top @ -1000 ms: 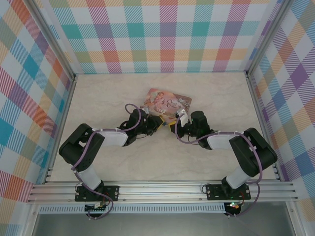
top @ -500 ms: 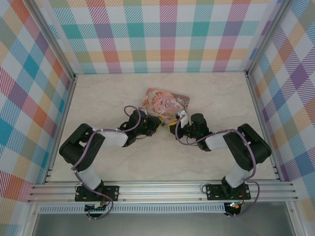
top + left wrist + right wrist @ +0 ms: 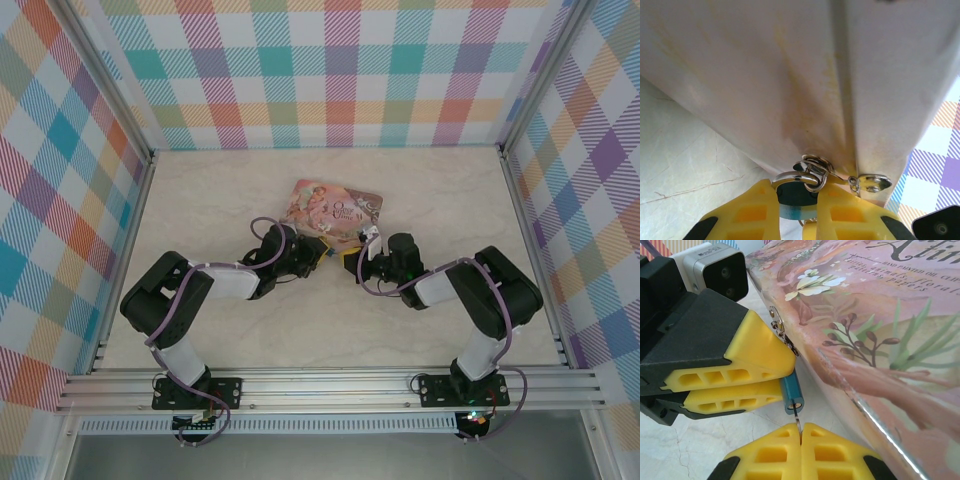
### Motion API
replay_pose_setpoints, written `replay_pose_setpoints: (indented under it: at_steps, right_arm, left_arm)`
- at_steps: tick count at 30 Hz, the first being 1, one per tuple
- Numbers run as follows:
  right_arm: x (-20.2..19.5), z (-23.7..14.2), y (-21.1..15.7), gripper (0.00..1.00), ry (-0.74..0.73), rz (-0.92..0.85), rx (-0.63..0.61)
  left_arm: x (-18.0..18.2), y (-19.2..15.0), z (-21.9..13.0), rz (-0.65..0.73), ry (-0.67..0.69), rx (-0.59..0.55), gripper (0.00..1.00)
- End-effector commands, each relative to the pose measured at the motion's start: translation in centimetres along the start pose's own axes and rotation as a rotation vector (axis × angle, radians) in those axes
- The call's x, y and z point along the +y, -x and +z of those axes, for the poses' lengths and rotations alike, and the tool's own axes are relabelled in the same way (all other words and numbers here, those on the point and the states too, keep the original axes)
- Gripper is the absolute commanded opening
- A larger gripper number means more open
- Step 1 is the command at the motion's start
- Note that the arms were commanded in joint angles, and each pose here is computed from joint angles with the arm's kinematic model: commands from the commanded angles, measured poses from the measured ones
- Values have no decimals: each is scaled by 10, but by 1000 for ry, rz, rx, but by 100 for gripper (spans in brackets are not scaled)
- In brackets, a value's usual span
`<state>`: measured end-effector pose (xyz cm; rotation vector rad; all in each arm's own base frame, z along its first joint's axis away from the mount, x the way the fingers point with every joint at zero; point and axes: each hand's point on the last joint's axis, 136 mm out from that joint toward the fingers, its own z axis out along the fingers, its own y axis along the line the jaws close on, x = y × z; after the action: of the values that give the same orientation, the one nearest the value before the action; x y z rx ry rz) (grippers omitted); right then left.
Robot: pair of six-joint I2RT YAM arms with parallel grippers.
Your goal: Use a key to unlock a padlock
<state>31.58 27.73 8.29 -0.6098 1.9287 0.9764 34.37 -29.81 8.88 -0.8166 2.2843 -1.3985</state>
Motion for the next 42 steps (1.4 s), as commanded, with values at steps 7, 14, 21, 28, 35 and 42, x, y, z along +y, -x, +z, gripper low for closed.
replay_pose_setpoints:
  at_steps: [7,14,21,28,35,42]
  right_arm:
    - [15,2,-4,2,70,2,-9]
    - [18,1,-4,2,87,9,-19]
    - [15,2,-9,2,84,18,-20]
    - [12,0,-13,2,69,17,-30]
    - [17,2,-8,2,98,13,-36]
    - [19,-1,1,2,99,2,-57]
  left_arm:
    - [-68,-32,-13,-1,-242,137,10]
    - [-69,-32,-12,-17,-245,136,10]
    - [-75,-32,-14,-52,-272,140,9]
    - [-76,-32,-15,-62,-274,148,9]
    - [-74,-34,-15,-64,-266,155,9]
    - [-63,-36,-10,-34,-221,165,9]
